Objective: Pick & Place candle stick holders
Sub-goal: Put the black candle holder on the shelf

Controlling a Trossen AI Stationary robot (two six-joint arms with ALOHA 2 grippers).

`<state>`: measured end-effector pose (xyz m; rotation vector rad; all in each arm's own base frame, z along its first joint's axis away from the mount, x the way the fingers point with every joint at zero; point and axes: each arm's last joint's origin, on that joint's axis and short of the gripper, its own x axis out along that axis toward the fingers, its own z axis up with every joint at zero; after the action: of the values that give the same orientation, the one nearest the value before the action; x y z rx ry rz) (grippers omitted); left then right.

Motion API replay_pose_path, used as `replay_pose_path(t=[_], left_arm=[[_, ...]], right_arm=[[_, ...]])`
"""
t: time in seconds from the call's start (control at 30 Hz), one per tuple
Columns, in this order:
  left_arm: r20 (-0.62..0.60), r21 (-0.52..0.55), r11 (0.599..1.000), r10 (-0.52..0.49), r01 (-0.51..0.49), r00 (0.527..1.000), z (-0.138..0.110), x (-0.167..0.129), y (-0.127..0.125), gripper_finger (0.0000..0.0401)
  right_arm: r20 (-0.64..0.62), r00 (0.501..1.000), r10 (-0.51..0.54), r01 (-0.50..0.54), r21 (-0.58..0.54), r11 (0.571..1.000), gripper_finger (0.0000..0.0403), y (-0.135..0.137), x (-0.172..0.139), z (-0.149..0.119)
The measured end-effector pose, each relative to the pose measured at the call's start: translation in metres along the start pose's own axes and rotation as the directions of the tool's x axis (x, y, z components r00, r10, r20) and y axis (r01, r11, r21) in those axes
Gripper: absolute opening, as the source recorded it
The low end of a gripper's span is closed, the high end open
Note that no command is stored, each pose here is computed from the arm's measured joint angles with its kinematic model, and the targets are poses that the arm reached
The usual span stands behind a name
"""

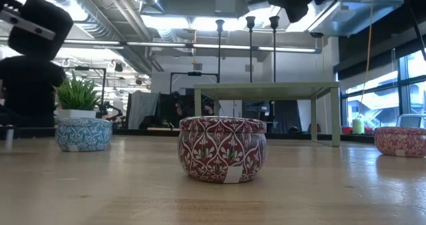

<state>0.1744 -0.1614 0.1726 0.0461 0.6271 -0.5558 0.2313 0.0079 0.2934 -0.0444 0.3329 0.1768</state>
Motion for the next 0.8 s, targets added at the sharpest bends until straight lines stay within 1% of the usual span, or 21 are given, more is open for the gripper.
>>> replay_pose_path(t=[0.07,0.1,0.23,0.3,0.4,0.5,0.67,0.73,0.8], left_arm=[[0.03,0.015,0.999,0.049,-0.05,0.998,0.002,0.0,0.001,0.0013],[0.068,0.019,0.996,0.083,-0.085,0.994,0.005,0.0,0.002,0.0015],[0.215,0.014,0.977,0.203,-0.211,0.955,0.019,-0.002,0.009,0.0014],[0.281,-0.012,0.969,0.241,-0.248,0.929,0.029,-0.003,0.015,0.0013],[0.326,-0.067,0.951,0.308,-0.303,0.894,0.046,-0.006,0.028,0.0013],[0.361,-0.125,0.929,0.37,-0.349,0.856,0.064,-0.01,0.045,0.0014],[0.391,-0.234,0.873,0.488,-0.429,0.78,0.085,-0.019,0.079,0.0014],[0.391,-0.252,0.859,0.511,-0.445,0.766,0.088,-0.023,0.091,0.0015],[0.389,-0.241,0.851,0.524,-0.466,0.758,0.089,-0.025,0.101,0.0015]], right_arm=[[0.014,1.0,0.001,-0.001,-0.006,1.0,0.0179,0.0,0.0,0.001],[0.028,1.0,0.004,-0.003,-0.009,1.0,0.0179,0.001,0.0,0.003],[0.121,0.992,0.028,-0.025,-0.032,0.999,0.0179,0.006,0.0,0.012],[0.16,0.986,0.048,-0.041,-0.045,0.998,0.0179,0.011,0.0,0.016],[0.169,0.982,0.087,-0.08,-0.047,0.996,0.0179,0.02,0.008,0.016],[0.175,0.976,0.131,-0.126,-0.04,0.991,0.0179,0.03,0.024,0.013],[0.232,0.954,0.188,-0.179,-0.063,0.982,0.0179,0.047,0.064,0.005],[0.257,0.95,0.178,-0.167,-0.064,0.984,0.0179,0.051,0.079,-0.001],[0.282,0.951,0.127,-0.117,-0.053,0.992,0.0179,0.052,0.091,-0.006]])
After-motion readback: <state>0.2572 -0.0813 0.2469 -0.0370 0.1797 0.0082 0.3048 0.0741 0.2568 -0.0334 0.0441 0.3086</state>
